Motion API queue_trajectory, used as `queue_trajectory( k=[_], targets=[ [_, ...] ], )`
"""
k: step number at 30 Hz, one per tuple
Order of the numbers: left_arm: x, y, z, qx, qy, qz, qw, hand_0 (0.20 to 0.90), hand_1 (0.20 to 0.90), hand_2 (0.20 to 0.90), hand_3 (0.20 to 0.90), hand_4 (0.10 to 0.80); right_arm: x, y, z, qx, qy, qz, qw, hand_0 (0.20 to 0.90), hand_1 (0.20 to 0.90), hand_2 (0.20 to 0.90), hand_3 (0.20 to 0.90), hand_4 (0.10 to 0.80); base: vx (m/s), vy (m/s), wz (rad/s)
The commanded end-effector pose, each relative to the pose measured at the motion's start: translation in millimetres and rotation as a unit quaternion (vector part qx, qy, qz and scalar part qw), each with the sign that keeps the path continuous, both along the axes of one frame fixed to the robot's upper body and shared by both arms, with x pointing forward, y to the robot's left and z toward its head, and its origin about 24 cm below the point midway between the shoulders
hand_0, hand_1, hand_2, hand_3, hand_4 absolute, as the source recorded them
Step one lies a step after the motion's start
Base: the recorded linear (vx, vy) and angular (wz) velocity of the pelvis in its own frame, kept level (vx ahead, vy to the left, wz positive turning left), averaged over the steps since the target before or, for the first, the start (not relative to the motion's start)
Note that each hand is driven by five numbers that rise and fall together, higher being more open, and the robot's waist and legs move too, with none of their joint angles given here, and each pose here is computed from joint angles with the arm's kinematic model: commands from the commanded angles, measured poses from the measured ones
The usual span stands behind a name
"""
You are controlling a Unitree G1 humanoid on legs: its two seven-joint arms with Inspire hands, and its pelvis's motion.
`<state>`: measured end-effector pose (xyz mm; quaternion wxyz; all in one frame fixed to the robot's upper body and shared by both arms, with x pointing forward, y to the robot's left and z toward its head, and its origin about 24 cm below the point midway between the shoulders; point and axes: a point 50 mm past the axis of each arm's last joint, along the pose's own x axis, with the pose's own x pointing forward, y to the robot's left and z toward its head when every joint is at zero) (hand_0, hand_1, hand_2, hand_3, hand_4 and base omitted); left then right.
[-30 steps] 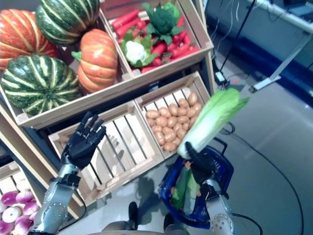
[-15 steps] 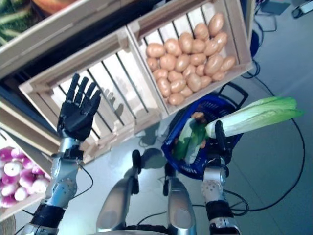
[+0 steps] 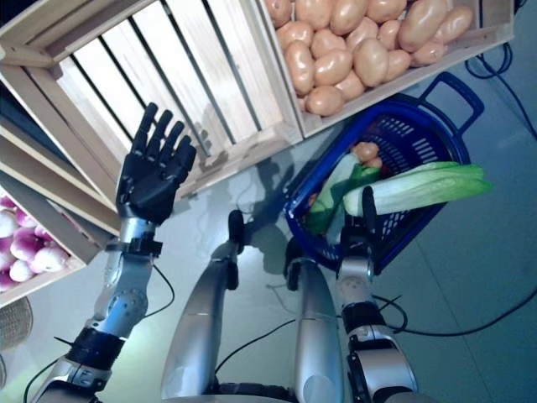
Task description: Put vegetables into the basket
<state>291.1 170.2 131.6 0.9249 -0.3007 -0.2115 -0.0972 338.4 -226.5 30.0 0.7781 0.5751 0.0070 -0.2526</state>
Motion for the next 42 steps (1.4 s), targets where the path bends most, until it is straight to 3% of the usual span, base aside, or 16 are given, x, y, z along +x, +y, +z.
queue_trajectory(
  k=[1,9,16,17,31,42],
  targets=[
    [-6.3,2.6,51.4,0.004,-0.133,0.03,0.991,0.9,0.9,0.9,0.9,0.8,12.7,-16.8,24.0,-0.105,0.014,0.059,0.993,0.3,0.3,0.3,0.3,0.4,0.068,0.005,0.1],
    [-5.6,9.4,60.7,0.026,-0.132,0.036,0.99,0.9,0.9,0.9,0.9,0.8,14.6,-40.8,20.7,-0.228,0.151,0.083,0.958,0.3,0.3,0.3,0.3,0.4,0.027,-0.022,0.09],
    [-4.9,12.3,62.7,0.041,-0.12,0.022,0.992,0.9,0.9,0.9,0.9,0.8,3.7,-55.1,2.9,-0.175,0.237,0.096,0.951,0.302,0.302,0.302,0.302,0.402,0.026,-0.047,0.05],
    [-5.0,11.8,61.3,0.041,-0.115,0.015,0.992,0.9,0.9,0.9,0.9,0.8,0.4,-55.4,-2.7,-0.161,0.254,0.1,0.948,0.9,0.9,0.9,0.9,0.8,0.012,-0.061,-0.01],
    [-6.2,12.7,52.6,0.059,-0.092,-0.04,0.993,0.9,0.9,0.9,0.9,0.8,-13.8,-64.9,-19.0,-0.079,0.279,0.033,0.956,0.9,0.9,0.9,0.9,0.8,-0.014,-0.024,0.02],
    [-3.9,20.2,16.6,0.107,-0.013,-0.063,0.992,0.9,0.9,0.9,0.9,0.8,-31.0,-69.1,-36.8,-0.064,0.241,-0.009,0.968,0.9,0.9,0.9,0.9,0.8,0.036,0.028,-0.07]
  ],
)
